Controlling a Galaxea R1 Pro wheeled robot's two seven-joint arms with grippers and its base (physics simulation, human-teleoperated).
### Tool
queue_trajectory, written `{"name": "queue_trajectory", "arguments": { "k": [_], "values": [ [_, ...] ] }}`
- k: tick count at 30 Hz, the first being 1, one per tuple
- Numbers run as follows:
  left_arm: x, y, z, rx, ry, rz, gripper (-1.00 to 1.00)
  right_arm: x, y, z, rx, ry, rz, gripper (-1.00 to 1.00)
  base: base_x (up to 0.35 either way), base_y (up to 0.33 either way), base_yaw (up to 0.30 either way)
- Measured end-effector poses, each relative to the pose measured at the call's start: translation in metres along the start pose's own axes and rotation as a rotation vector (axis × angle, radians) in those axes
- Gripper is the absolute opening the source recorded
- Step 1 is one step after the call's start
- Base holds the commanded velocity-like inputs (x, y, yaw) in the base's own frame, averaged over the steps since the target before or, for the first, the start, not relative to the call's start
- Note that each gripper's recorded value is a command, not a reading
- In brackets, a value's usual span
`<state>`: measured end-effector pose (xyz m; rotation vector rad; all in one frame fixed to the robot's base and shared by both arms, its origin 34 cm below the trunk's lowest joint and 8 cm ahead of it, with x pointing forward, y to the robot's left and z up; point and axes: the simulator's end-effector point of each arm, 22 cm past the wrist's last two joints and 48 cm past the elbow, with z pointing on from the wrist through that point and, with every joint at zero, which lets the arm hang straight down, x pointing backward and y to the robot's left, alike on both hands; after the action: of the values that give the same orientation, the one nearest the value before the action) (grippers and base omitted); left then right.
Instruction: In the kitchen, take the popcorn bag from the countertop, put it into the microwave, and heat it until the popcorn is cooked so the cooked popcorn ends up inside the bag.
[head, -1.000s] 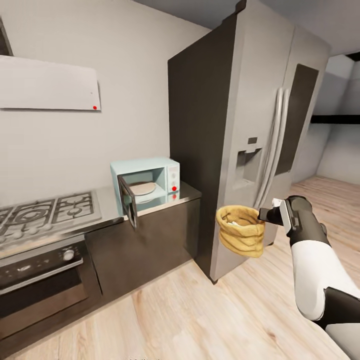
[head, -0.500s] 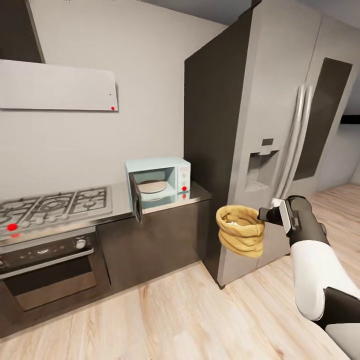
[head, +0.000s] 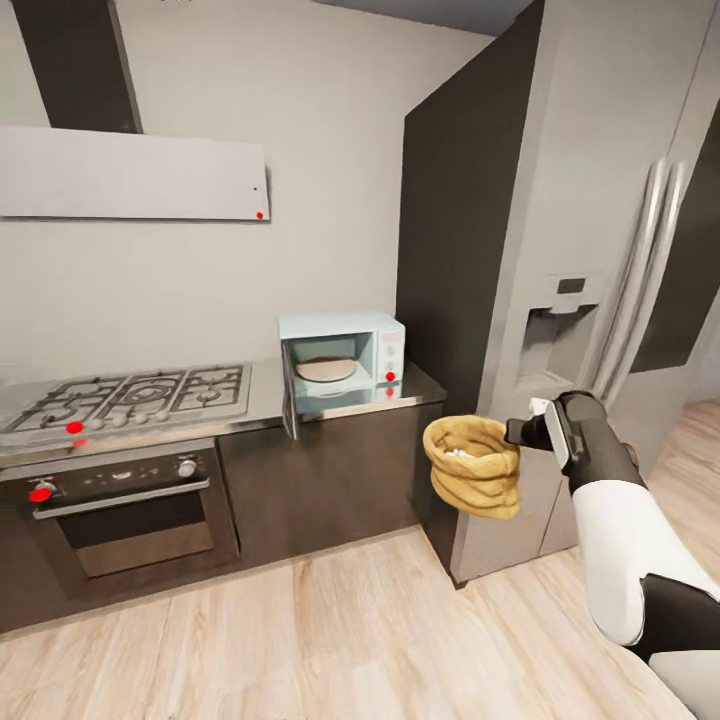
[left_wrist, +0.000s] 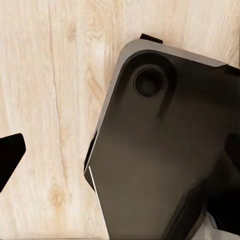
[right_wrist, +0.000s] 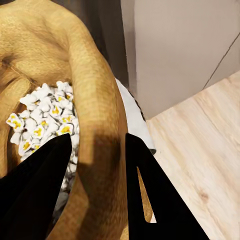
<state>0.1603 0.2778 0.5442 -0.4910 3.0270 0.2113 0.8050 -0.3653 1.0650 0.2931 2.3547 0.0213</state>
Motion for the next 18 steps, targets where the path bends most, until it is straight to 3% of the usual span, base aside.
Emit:
{"name": "queue_trajectory", "arguments": {
  "k": [18],
  "values": [
    [0.0027, 0.001, 0.0, -0.003, 0.007, 0.001, 1.0, 0.0052, 0.0036, 0.0058, -0.004, 0.013, -0.002, -1.0, 0.0, -0.012, 0.268]
  ]
}}
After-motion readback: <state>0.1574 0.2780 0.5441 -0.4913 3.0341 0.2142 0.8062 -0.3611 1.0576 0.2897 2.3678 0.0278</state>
